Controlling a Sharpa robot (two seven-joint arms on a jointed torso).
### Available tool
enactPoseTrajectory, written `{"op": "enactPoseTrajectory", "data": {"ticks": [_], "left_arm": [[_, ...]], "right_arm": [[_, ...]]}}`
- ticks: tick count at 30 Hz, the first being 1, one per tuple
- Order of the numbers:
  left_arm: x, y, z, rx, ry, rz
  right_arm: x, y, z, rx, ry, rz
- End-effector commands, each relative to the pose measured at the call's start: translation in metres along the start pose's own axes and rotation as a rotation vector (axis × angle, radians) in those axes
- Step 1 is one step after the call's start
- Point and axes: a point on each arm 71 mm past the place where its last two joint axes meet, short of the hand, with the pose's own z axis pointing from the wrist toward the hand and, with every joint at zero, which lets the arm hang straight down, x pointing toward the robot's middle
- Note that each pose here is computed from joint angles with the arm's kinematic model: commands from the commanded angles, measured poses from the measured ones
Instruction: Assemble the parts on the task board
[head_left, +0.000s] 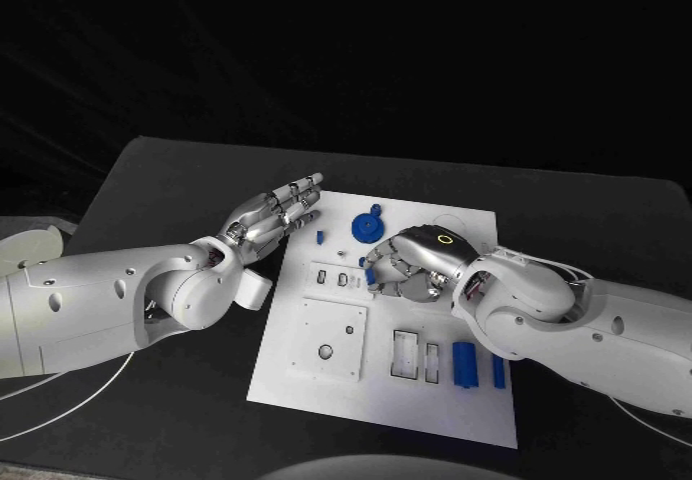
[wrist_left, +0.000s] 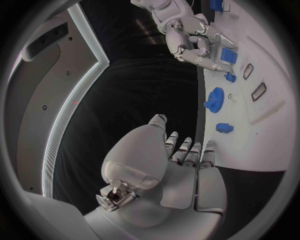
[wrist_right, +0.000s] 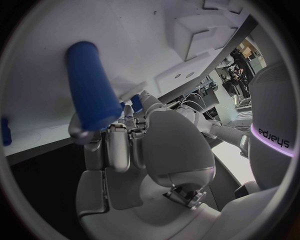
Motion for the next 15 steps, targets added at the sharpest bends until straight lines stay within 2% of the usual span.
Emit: {"op": "enactPoseTrajectory", "data": {"ticks": [1,15], "left_arm": [[0.0013,0.0019,0.0001,-0.013,0.011,-0.019],[0.0011,0.0024,0.0000,-0.017,0.009,-0.023]], "right_arm": [[0.0010,0.0004,0.0003,-0.003,0.010,-0.007],[0.0010,-0.0003,0.0001,-0.002,0.008,-0.005]]}}
